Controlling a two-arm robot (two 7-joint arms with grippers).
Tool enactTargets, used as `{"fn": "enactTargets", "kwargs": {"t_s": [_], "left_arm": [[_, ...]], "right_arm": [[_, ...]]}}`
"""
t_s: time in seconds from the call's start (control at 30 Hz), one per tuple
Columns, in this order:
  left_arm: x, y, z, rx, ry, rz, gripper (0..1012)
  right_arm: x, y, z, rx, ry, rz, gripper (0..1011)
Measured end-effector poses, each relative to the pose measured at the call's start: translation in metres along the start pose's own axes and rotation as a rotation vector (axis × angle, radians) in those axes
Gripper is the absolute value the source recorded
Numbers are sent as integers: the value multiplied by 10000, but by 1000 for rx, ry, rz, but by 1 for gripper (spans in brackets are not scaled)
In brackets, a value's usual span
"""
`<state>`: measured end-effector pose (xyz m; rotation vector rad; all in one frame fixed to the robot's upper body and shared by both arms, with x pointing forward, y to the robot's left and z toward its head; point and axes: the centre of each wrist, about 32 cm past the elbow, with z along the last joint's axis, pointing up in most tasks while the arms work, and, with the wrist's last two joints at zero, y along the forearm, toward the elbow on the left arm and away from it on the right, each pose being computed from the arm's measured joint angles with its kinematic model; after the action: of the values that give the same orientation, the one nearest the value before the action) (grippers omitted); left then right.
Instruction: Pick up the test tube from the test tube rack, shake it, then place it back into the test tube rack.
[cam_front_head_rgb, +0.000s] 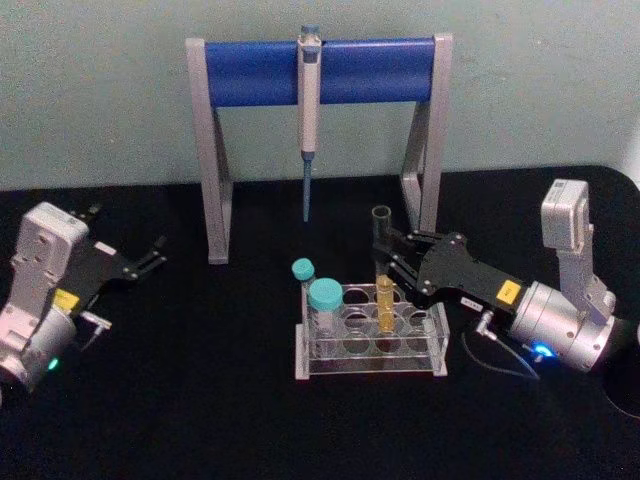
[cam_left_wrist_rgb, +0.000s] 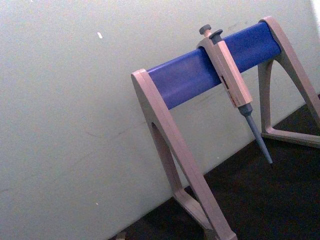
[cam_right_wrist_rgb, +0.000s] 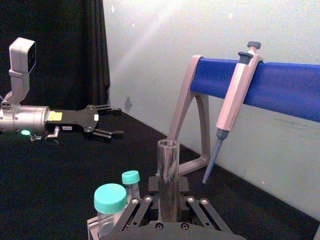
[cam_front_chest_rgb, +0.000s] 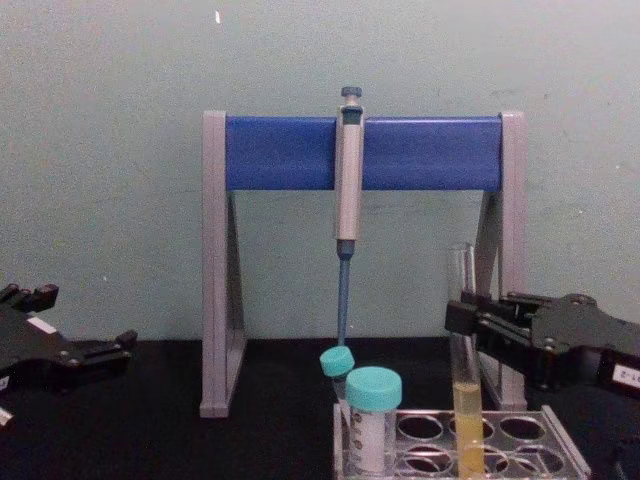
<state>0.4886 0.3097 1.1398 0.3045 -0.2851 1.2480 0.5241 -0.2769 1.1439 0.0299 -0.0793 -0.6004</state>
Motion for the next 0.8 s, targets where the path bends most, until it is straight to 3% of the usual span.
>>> {"fn": "enactTargets", "kwargs": {"t_s": [0.8], "left_arm": [[0, 0, 0, 0, 0, 0, 1001]], "right_arm": [[1, -10, -31, -23, -2, -3, 214]]}}
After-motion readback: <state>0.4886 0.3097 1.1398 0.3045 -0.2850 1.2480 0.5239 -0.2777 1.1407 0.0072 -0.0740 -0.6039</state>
